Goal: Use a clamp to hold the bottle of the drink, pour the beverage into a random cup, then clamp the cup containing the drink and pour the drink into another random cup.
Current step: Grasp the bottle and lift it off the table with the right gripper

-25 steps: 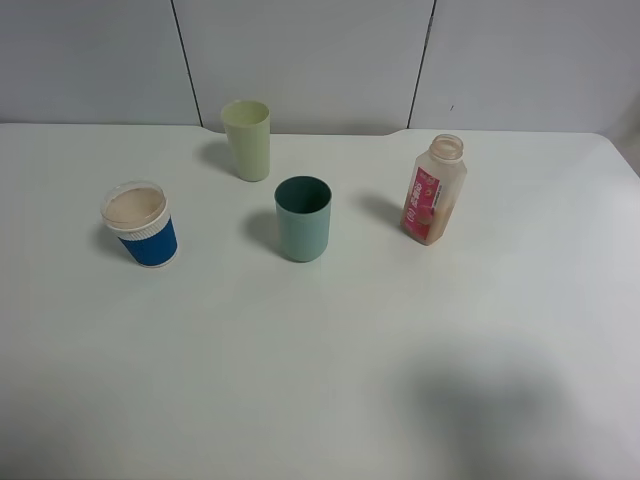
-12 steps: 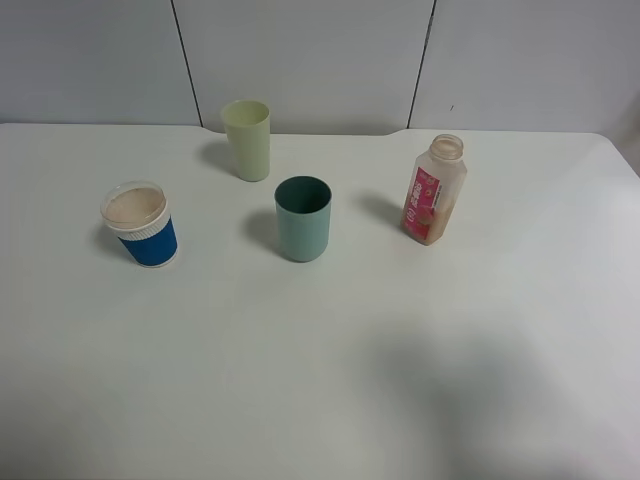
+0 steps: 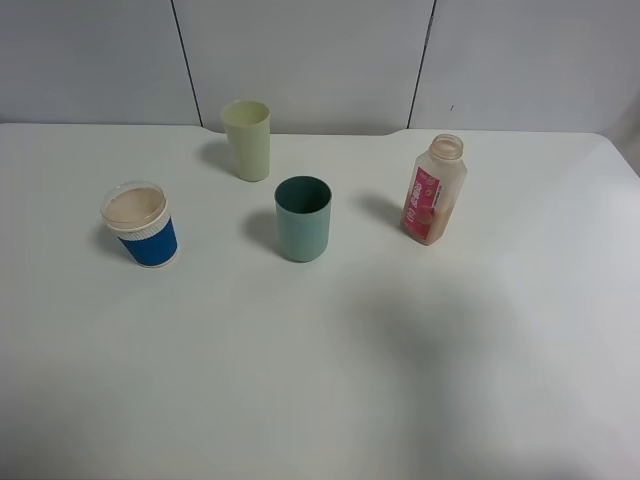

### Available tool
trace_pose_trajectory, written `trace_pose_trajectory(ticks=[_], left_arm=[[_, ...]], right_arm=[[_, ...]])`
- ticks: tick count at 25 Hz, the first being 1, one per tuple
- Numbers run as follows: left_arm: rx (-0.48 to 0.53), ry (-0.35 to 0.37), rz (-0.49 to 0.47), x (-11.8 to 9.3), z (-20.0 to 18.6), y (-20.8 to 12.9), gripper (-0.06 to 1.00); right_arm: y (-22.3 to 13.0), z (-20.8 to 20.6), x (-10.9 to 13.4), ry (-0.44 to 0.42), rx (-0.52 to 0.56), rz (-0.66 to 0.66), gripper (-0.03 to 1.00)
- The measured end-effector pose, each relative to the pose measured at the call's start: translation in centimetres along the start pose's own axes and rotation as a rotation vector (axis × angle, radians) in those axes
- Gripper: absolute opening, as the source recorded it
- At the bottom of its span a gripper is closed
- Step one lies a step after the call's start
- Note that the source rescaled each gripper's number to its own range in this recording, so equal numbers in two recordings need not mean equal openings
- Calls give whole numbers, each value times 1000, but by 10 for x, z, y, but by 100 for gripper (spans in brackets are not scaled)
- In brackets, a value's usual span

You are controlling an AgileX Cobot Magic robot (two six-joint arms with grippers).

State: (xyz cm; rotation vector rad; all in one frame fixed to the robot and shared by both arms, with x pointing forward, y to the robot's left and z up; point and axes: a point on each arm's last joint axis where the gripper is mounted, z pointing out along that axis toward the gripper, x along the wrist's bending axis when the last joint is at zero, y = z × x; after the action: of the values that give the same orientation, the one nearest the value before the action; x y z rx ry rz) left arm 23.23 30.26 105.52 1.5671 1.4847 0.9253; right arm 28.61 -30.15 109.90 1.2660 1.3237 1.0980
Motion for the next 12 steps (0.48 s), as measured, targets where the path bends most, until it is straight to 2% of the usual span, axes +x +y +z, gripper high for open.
trace_pose_trajectory(ticks=[4, 12], left_arm=[[0, 0, 0, 0, 0, 0, 58], [0, 0, 0, 0, 0, 0, 58]], right_arm=[[-1, 28, 2, 6, 96, -12, 100], [-4, 73, 5, 26, 176, -107, 100]])
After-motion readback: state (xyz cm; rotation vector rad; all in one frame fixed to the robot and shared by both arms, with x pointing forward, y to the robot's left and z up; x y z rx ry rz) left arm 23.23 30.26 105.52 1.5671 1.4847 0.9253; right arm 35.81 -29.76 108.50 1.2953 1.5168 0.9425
